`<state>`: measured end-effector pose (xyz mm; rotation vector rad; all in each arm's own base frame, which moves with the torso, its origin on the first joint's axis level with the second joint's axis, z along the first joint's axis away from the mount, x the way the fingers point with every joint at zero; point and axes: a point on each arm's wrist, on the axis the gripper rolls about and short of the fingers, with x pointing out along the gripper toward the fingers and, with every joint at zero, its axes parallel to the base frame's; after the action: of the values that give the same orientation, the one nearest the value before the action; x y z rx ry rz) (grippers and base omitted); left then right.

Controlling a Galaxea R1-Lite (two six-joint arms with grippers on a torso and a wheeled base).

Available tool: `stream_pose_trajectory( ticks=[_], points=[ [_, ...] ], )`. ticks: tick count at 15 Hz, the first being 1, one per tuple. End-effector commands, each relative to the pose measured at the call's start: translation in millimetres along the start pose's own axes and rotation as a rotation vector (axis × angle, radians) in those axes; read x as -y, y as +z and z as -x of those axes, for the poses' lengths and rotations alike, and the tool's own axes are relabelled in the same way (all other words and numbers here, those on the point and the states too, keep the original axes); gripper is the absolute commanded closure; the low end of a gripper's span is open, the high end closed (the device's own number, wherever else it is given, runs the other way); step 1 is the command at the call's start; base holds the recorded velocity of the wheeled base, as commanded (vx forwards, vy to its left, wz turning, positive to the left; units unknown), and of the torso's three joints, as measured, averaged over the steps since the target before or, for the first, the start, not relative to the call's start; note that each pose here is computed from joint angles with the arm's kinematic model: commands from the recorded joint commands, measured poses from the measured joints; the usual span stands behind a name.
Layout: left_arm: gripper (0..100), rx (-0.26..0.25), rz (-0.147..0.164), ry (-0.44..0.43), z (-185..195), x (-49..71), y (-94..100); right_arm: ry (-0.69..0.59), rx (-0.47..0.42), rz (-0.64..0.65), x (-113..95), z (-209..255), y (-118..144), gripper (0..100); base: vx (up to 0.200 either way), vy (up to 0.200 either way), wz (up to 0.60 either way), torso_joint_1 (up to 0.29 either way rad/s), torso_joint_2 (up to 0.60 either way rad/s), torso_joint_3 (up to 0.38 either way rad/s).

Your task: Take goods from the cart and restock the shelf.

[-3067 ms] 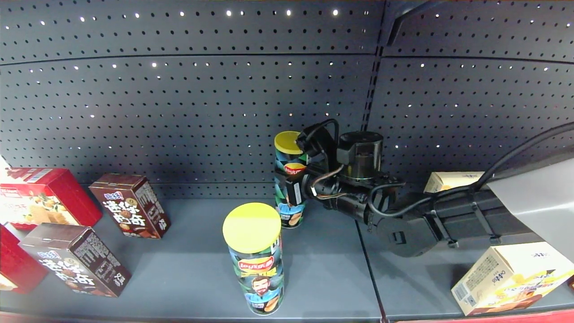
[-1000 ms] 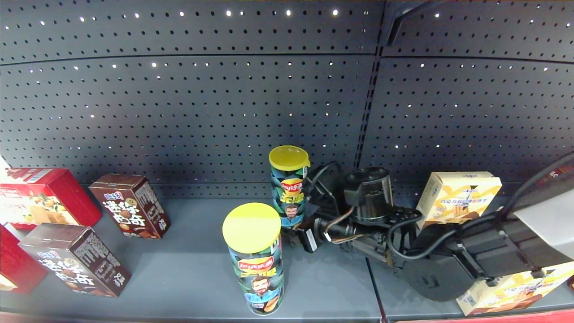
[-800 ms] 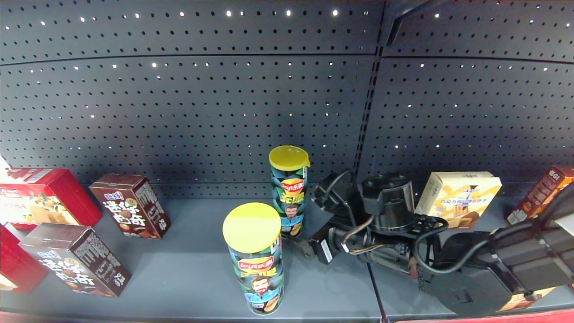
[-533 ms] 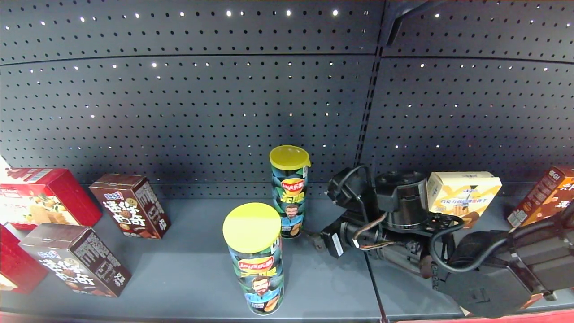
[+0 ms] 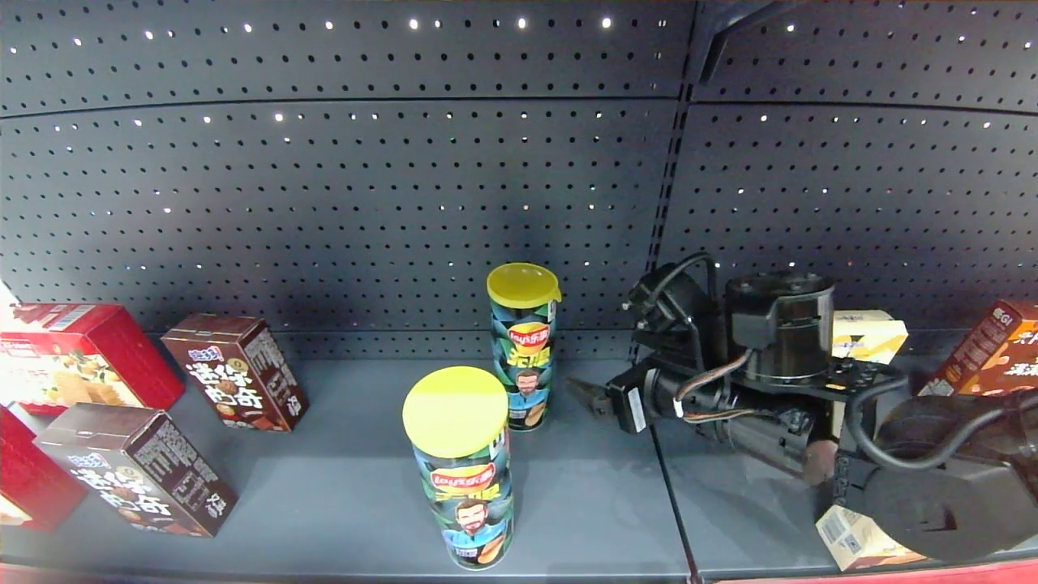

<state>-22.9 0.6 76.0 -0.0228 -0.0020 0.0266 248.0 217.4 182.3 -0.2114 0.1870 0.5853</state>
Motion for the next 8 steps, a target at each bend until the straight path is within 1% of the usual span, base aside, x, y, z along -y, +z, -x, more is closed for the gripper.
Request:
stream_pose_trajectory(
  ticks=[1, 2, 3, 4, 5, 6, 7, 8],
  points=[
    [0, -0.002, 0.000, 0.000, 0, 0.0, 0.0, -0.081, 0.067, -0.023, 21, 27, 23, 0, 0.000, 0.000, 0.00, 0.000, 0.00, 0.000],
    [0, -0.003, 0.000, -0.002, 0, 0.0, -0.4, -0.127, 0.094, -0.032, 29, 34, 30, 0, 0.000, 0.000, 0.00, 0.000, 0.00, 0.000],
    [0, -0.002, 0.000, 0.000, 0, 0.0, 0.0, -0.200, 0.162, -0.047, 43, 53, 45, 0, 0.000, 0.000, 0.00, 0.000, 0.00, 0.000],
    [0, -0.003, 0.000, 0.000, 0, 0.0, -0.4, -0.237, 0.198, -0.056, 54, 65, 53, 0, 0.000, 0.000, 0.00, 0.000, 0.00, 0.000],
    [0, -0.002, 0.000, 0.000, 0, 0.0, 0.0, -0.314, 0.253, -0.065, 76, 91, 63, 0, 0.000, 0.000, 0.00, 0.000, 0.00, 0.000],
    [0, -0.003, 0.000, 0.000, 0, 0.0, -0.4, -0.369, 0.286, -0.064, 89, 109, 67, 0, 0.000, 0.000, 0.00, 0.000, 0.00, 0.000],
    [0, -0.002, 0.000, 0.000, 0, 0.0, 0.0, -0.411, 0.317, -0.065, 98, 129, 69, 0, 0.000, 0.000, 0.00, 0.000, 0.00, 0.000],
    [0, -0.002, 0.000, 0.000, 0, 0.0, 0.0, -0.454, 0.344, -0.061, 104, 165, 59, 0, 0.000, 0.000, 0.00, 0.000, 0.00, 0.000]
  ],
)
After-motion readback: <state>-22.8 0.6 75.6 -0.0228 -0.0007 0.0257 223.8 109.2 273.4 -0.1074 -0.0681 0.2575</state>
